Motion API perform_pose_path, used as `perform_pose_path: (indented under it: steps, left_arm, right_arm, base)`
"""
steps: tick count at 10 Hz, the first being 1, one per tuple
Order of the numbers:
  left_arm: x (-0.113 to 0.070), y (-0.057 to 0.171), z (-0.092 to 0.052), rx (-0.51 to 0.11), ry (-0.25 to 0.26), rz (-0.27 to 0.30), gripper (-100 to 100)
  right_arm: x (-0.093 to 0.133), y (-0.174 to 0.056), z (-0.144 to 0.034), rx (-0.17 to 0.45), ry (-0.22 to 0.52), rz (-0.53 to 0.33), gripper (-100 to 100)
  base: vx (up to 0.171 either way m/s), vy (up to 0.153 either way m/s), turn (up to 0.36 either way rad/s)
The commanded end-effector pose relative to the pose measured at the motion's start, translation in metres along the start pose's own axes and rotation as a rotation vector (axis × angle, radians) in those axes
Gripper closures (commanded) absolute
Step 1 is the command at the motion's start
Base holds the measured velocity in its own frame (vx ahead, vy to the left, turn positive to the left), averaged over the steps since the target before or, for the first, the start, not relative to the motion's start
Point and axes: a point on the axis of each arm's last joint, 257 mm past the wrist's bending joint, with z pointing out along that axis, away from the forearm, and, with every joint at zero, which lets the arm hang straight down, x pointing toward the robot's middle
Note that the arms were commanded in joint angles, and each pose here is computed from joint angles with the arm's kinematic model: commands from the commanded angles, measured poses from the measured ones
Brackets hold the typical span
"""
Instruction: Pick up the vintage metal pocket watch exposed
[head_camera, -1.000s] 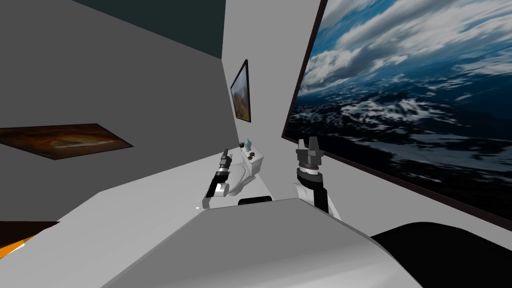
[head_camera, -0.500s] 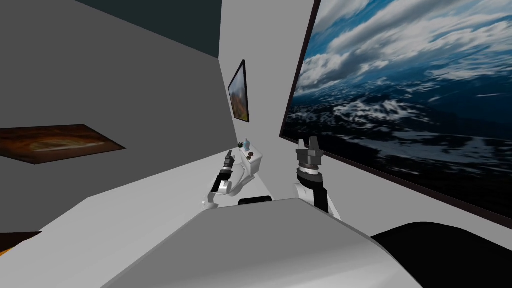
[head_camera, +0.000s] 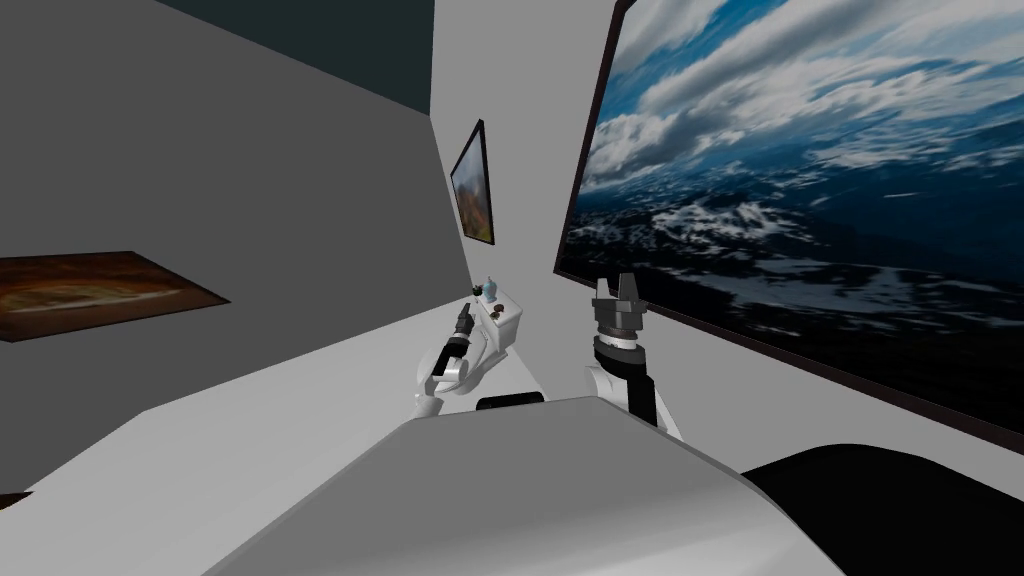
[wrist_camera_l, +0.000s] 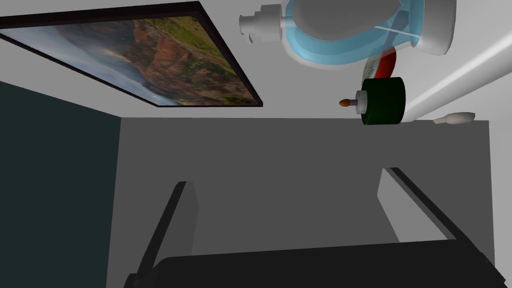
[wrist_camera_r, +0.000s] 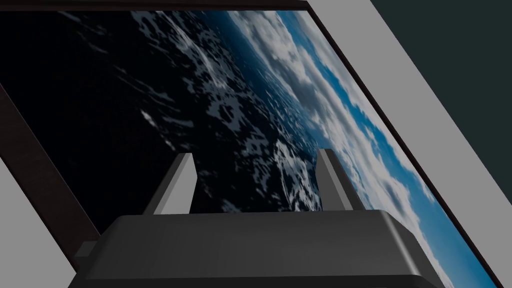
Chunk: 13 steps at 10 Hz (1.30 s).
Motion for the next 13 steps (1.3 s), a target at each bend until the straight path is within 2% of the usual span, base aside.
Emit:
perform_pose_path:
  steps: [1,6,13]
  left_arm:
    - [0.006,0.018,0.004,-0.041,0.007,-0.009,-100]
    - [0.022,0.066,0.017,-0.159,0.035,-0.031,-100]
    - [0.033,0.128,0.022,-0.318,0.064,-0.028,-100]
  right_arm:
    - [0.0,0.0,0.0,0.0,0.0,0.0,0]
    - [0.0,0.0,0.0,0.0,0.0,0.0,0]
    - [0.0,0.0,0.0,0.0,0.0,0.0,0]
  base:
    - [-0.012,-0.003,-0.042]
    - [-0.014,-0.004,-0.071]
    - [-0.011,-0.005,-0.055]
